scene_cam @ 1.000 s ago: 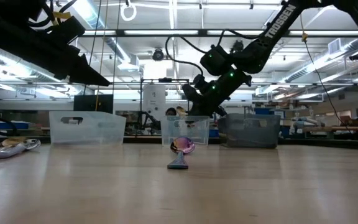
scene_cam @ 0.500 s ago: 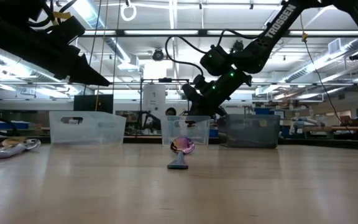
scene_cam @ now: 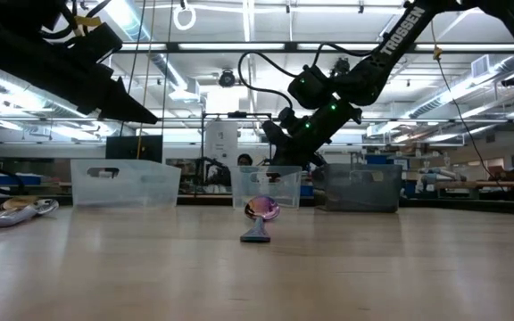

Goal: Sort silverware by color (type)
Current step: Put the purple spoon into the left transparent bin

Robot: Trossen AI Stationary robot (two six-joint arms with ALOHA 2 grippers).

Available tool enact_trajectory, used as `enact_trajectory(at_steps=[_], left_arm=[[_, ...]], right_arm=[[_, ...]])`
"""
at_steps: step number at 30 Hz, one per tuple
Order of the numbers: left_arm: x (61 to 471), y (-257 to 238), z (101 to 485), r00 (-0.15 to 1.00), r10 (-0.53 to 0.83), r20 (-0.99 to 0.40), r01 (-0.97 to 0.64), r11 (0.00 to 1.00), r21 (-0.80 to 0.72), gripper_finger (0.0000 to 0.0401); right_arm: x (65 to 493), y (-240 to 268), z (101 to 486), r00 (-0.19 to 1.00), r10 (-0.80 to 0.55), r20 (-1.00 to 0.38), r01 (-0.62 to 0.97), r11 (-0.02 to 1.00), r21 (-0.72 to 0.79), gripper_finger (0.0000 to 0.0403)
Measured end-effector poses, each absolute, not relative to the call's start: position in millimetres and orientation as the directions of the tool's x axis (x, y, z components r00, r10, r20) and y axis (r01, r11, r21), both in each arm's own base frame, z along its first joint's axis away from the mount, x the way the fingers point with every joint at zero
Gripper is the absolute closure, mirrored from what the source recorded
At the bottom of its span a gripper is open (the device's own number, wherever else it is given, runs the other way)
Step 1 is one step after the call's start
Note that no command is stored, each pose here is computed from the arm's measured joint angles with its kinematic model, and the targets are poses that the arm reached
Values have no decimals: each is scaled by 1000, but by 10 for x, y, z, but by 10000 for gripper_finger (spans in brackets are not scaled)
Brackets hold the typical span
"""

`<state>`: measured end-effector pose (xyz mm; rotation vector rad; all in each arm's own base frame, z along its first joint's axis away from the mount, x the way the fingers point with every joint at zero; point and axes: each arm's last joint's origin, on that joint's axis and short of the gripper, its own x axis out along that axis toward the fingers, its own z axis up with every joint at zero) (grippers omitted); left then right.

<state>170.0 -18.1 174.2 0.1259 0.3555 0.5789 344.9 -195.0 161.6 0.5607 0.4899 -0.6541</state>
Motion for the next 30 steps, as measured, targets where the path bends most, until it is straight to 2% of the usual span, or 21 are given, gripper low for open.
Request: enact_trajectory(at_steps=[8,14,30], left_arm=[[1699,-182,1742,778,555,-294,-512,832,216,229],[1694,-181,1730,774,556,-302,-509,831,225,229],[1698,-189,1726,789,529,-313,-500,848,175,229]], right_arm=[[3413,-1998,1645,723,-376,-579,645,668,372,327],[3394,-1992,1754,735,-387,-556,636,679,367,328],[3202,-1872,2278,738,-442,-509,640,697,322,328]])
